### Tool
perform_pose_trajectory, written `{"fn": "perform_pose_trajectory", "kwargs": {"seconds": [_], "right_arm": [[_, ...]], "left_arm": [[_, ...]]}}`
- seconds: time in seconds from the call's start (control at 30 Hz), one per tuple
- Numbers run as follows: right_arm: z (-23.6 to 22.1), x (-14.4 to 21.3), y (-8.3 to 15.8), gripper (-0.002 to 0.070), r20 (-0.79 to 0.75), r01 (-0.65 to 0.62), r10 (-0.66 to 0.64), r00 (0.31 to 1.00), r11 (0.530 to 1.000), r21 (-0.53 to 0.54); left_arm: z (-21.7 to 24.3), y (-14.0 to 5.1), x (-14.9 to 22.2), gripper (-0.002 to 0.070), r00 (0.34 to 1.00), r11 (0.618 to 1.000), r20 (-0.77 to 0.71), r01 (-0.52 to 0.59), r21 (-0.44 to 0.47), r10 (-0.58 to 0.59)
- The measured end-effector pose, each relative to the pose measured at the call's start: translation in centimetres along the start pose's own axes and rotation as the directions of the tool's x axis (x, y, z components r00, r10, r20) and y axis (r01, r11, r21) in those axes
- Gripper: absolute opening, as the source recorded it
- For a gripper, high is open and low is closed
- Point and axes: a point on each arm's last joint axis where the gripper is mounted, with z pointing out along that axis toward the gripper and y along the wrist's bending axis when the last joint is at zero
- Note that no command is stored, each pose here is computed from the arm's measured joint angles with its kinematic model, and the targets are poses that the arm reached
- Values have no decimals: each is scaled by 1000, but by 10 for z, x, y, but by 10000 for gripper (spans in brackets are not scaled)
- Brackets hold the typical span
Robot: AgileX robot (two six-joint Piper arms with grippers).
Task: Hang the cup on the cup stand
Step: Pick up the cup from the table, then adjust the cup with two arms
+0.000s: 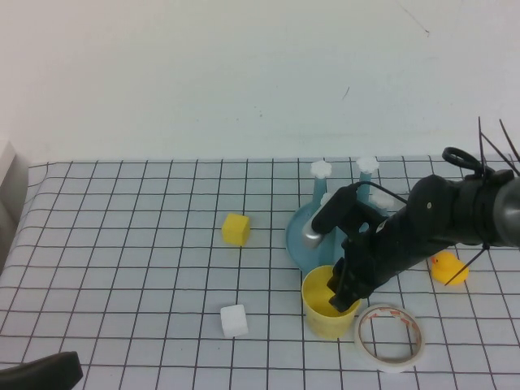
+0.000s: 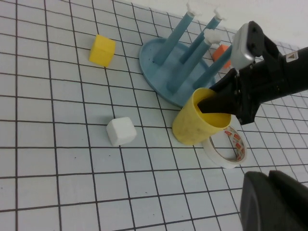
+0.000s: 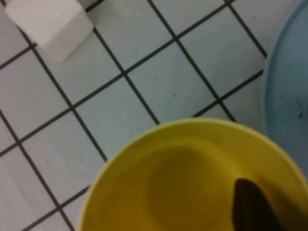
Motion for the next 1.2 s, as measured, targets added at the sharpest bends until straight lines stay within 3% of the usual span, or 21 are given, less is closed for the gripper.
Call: {"fn": "perform_pose_trajectory", "kwargs": {"seconds": [0.07,0.13,0.3,0.43,0.5,0.57,0.6,0.7,0.77,0.9,0.97,1.07,1.2], "right_arm": [[0,0,1,78,-5,0,0,1000,1000,-6],[0,1,1,39,-13,0,0,1000,1000,-16],[-7,0,5,28,-28,4,-5,1000,999,-49],[-41,-14,8,27,39,25,-24,999,999,-33],[-70,-25,10,27,113,38,-37,993,999,-7],[-98,-36,14,27,195,57,-60,979,998,20],[-114,-41,17,27,244,73,-81,966,997,40],[-155,-52,35,27,388,159,-191,902,981,113],[-170,-55,50,26,452,214,-260,853,965,153],[-191,-57,87,26,549,318,-395,737,919,235],[-196,-58,102,26,573,354,-446,688,895,271],[-203,-61,122,25,588,395,-522,618,853,343],[-214,-65,146,25,546,459,-657,519,754,471]], "left_arm": [[0,-1,0,0,1000,1000,1,-3,7,3],[0,-2,-1,0,1000,1000,7,-10,22,10],[0,-5,-7,0,997,998,82,-8,56,4],[-2,-6,-16,6,985,997,171,24,74,-36],[-2,-8,-20,42,975,994,211,49,98,-69],[-4,-11,-23,148,960,981,237,111,157,-147],[-5,-14,-25,211,949,968,245,153,199,-200],[-5,-20,-32,510,899,899,228,291,328,-374],[-3,-23,-36,617,859,834,183,377,404,-478],[5,-26,-43,676,796,724,78,499,477,-600],[12,-25,-45,686,776,690,31,541,480,-630],[21,-23,-46,691,771,677,-19,570,466,-637],[31,-22,-45,692,784,677,-87,582,451,-615]]}}
